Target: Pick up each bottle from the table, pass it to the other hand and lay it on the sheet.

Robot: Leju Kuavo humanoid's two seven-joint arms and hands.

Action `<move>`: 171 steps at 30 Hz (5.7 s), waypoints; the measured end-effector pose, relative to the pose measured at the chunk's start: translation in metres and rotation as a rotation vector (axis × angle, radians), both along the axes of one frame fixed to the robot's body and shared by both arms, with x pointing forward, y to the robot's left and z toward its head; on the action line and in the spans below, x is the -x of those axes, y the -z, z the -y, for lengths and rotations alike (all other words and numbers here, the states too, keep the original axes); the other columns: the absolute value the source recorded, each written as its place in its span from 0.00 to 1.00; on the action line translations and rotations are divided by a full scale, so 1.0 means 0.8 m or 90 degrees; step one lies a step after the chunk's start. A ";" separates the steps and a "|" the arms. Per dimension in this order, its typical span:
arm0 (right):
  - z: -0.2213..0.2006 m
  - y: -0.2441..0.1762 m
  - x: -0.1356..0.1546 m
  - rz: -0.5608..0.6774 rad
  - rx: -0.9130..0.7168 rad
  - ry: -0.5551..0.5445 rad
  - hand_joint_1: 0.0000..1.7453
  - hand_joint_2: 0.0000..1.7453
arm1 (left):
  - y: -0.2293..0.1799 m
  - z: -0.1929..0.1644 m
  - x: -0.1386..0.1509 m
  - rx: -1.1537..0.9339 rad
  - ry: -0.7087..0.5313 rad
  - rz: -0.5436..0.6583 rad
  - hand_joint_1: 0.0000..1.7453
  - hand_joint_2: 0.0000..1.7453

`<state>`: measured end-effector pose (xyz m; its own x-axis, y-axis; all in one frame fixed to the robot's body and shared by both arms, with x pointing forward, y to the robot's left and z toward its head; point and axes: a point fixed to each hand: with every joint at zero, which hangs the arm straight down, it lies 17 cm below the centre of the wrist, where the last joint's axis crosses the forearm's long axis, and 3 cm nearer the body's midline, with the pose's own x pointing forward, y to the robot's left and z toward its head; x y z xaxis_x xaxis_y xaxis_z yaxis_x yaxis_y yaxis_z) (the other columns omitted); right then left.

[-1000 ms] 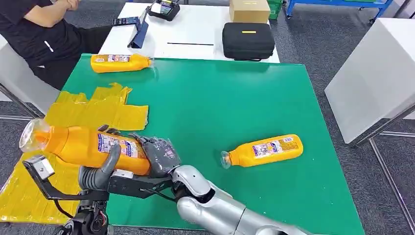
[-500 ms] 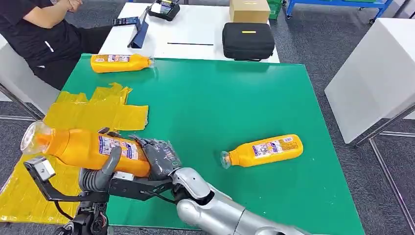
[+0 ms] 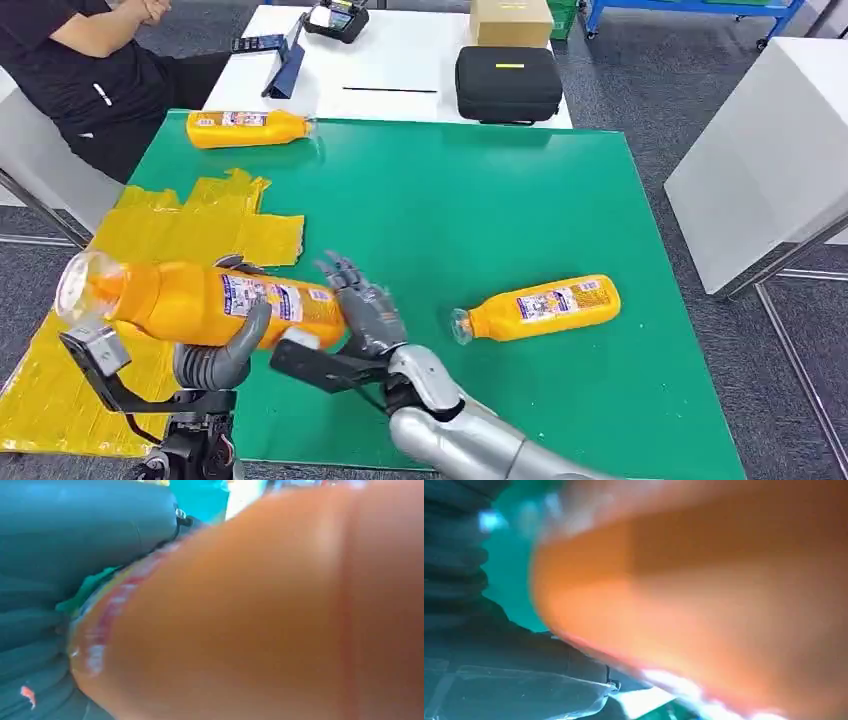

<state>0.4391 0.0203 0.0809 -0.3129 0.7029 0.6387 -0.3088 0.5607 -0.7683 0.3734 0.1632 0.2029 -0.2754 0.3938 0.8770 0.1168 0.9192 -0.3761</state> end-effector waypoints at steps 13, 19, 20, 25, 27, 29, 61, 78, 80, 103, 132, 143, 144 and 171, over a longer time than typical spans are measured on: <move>0.127 -0.036 -0.003 0.042 -0.091 0.098 0.00 0.00 | -0.033 -0.076 0.015 -0.376 -0.280 0.142 1.00 1.00; 0.201 -0.077 0.035 0.116 -0.106 0.107 0.00 0.00 | -0.018 -0.083 0.003 -0.793 -0.399 0.236 1.00 1.00; 0.210 -0.084 0.039 0.127 -0.105 0.107 0.00 0.00 | -0.011 -0.085 -0.004 -0.849 -0.407 0.237 1.00 1.00; 0.237 -0.096 0.068 0.153 -0.096 0.101 0.00 0.00 | 0.065 -0.123 -0.058 -1.126 -0.423 0.174 1.00 1.00; 0.242 -0.094 0.077 0.151 -0.093 0.100 0.00 0.00 | 0.091 -0.142 -0.073 -1.186 -0.417 0.145 1.00 1.00; 0.243 -0.091 0.085 0.147 -0.089 0.099 0.00 0.00 | 0.116 -0.162 -0.081 -1.229 -0.403 0.117 1.00 1.00; 0.234 -0.087 0.112 0.127 -0.053 0.089 0.00 0.00 | 0.175 -0.183 -0.063 -1.314 -0.338 0.053 0.00 0.00; 0.317 -0.066 0.109 0.119 0.120 0.176 0.00 1.00 | 0.103 -0.172 -0.045 -0.587 -0.269 -0.067 0.00 0.00; 0.355 -0.052 0.108 0.113 0.212 0.197 0.00 1.00 | 0.100 -0.164 -0.024 -0.264 -0.200 -0.109 0.00 0.00; 0.638 -0.030 0.099 0.026 0.611 0.349 0.00 1.00 | 0.063 -0.089 0.048 0.030 -0.051 -0.081 0.00 0.00; 0.611 0.034 0.003 -0.028 0.609 0.201 0.00 1.00 | 0.062 -0.104 0.052 0.053 -0.064 -0.069 0.00 0.00; 0.598 0.039 -0.006 -0.033 0.604 0.173 0.00 1.00 | 0.066 -0.118 0.053 0.056 -0.081 -0.073 0.00 0.00; 0.596 0.040 -0.007 -0.032 0.605 0.170 0.00 1.00 | 0.066 -0.118 0.053 0.056 -0.082 -0.073 0.00 0.00; 0.495 0.165 0.001 -0.222 0.586 0.010 1.00 1.00 | 0.051 -0.125 0.039 0.056 -0.089 -0.070 0.00 0.00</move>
